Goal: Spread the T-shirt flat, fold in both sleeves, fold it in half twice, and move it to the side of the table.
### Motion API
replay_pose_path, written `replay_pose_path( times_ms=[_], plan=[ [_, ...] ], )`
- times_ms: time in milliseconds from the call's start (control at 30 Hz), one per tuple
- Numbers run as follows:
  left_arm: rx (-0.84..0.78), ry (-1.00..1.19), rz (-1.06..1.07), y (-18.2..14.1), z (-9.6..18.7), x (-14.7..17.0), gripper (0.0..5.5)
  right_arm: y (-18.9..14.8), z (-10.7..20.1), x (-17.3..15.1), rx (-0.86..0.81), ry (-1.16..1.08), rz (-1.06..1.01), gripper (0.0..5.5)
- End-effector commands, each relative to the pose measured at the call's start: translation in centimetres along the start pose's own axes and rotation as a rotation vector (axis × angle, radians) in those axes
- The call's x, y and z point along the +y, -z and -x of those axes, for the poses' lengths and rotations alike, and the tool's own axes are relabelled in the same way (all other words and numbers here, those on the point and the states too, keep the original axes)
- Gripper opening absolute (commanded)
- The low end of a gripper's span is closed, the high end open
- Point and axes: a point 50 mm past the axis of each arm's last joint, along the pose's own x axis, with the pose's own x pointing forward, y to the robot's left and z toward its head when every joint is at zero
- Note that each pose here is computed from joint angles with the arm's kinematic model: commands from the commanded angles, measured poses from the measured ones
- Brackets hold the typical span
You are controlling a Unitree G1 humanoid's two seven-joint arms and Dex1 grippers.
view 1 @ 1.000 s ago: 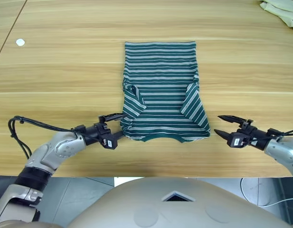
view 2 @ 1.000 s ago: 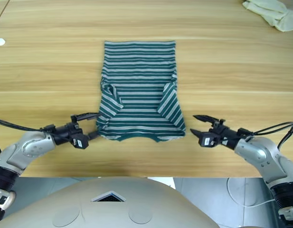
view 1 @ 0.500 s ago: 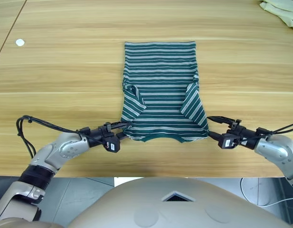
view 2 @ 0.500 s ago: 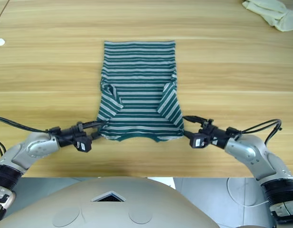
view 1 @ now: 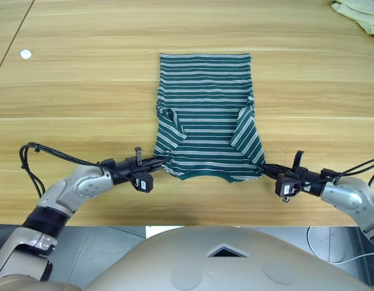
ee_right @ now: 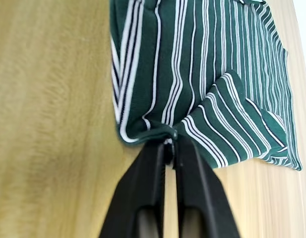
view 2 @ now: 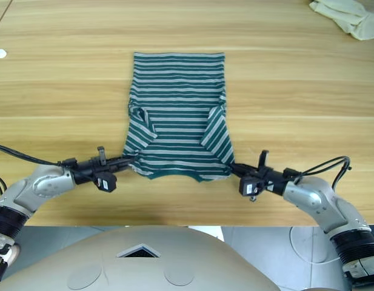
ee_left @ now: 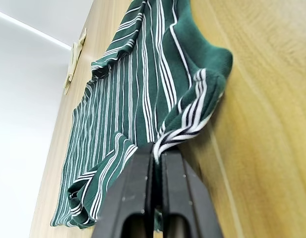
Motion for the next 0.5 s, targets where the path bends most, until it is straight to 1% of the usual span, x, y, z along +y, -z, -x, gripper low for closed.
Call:
replay_pose_path(
  times_ms=[33,133,200,267,333,400,500],
  plan=[
    [0.022,0.123,0.132,-0.7,0.2,-4.3,0.00,0.7,0.0,1.0,0.046,-0.046,-0.028,0.00],
    [0.000,0.107,0.189,-1.2,-0.2,-5.2,0.00,0.5,-0.2,1.5,0.032,-0.030,-0.077,0.00],
    [-0.037,0.094,0.251,-2.5,-0.5,-6.3,0.00,0.3,0.6,1.9,0.028,-0.018,-0.118,0.00],
    [-0.053,0.056,0.282,-3.3,-0.5,-6.6,0.00,-0.1,1.4,2.8,0.023,0.008,-0.192,0.00],
    [-0.052,-0.027,0.293,-3.8,-0.1,-5.8,0.00,-0.6,1.9,3.1,0.003,0.056,-0.253,0.00],
    [-0.036,-0.103,0.285,-3.6,0.3,-4.8,0.00,-1.0,1.9,2.7,-0.022,0.092,-0.271,0.00],
    [-0.016,-0.239,0.273,-2.9,0.6,-3.0,0.00,-1.6,1.5,0.8,-0.100,0.194,-0.268,0.00]
  ],
)
